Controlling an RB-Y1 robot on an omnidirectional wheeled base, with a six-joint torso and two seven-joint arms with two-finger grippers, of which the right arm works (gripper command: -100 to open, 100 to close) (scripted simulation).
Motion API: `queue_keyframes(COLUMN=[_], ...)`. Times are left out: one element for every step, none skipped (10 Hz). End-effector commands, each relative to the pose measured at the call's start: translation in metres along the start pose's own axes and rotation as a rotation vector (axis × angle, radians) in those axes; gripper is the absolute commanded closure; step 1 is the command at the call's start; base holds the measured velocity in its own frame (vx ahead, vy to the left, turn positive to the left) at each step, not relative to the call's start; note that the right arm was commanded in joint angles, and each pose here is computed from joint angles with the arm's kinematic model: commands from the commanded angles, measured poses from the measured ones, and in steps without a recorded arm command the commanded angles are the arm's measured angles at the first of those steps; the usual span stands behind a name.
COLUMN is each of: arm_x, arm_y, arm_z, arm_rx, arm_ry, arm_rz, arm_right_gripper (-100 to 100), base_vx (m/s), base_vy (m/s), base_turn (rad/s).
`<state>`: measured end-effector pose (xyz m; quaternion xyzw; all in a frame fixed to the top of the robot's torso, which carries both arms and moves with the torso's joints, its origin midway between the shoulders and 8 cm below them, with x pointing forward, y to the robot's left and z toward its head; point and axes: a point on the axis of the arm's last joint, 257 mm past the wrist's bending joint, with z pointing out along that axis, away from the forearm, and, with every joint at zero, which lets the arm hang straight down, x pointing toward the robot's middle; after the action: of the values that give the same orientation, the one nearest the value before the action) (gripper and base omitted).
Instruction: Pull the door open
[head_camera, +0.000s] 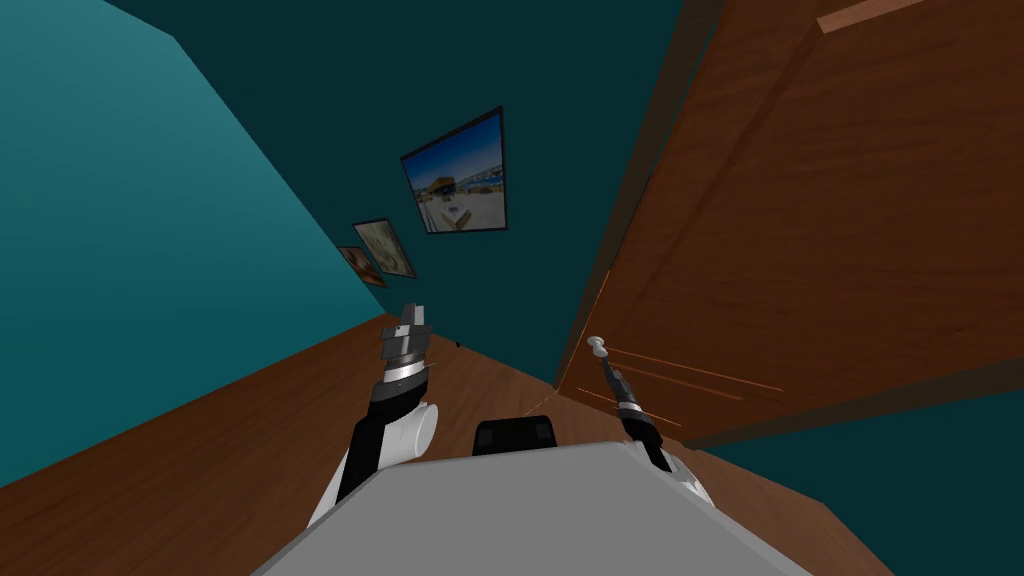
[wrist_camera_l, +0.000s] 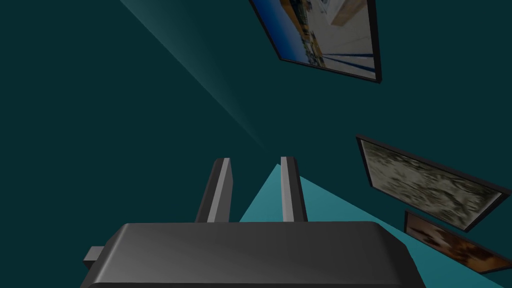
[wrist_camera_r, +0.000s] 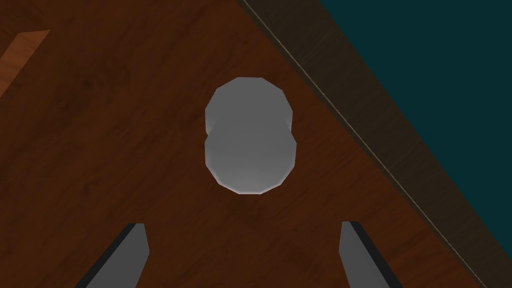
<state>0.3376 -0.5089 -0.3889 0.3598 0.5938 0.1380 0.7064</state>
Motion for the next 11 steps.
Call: queue_keyframes(arm_x=[-0.001,-0.004,-0.007,-0.007,-0.01,-0.013,-0.013,-0.016,-0.018,-0.018,-0.021], arm_y=[-0.002,-0.006,-0.009,-0.009,-0.013,-0.016,-0.016,-0.02,-0.023,-0.023,-0.026], arm_z=[-0.001,-0.0029,-0.0048,-0.0048,-0.0067,-0.0086,-0.0086,-0.0105,-0.0124,-0.0124,-0.0143], arm_rx=[0.004,0.012,0.02,0.02,0.028,0.036,0.036,0.044,0.051,0.052,0.059], arm_ry=[-0.002,-0.005,-0.007,-0.007,-0.009,-0.011,-0.011,-0.013,-0.014,-0.014,-0.015], arm_rz=[-0.028,-0.074,-0.106,-0.121,-0.167,-0.198,-0.214,-0.256,-0.288,-0.306,-0.346], arm_right_gripper=[-100,-100,-100,-100,-100,-100,-100,-100,-100,-100,-100], base_vx=[-0.022,-0.028,-0.041,-0.03,-0.026,-0.039,-0.028,-0.023,-0.038,-0.03,-0.019], base_vy=[0.022,0.022,0.04,0.03,0.026,0.035,0.032,0.035,0.039,0.028,0.028], base_turn=[0.019,0.046,0.076,0.013,0.035,0.071,0.019,0.034,0.063,0.017,0.035])
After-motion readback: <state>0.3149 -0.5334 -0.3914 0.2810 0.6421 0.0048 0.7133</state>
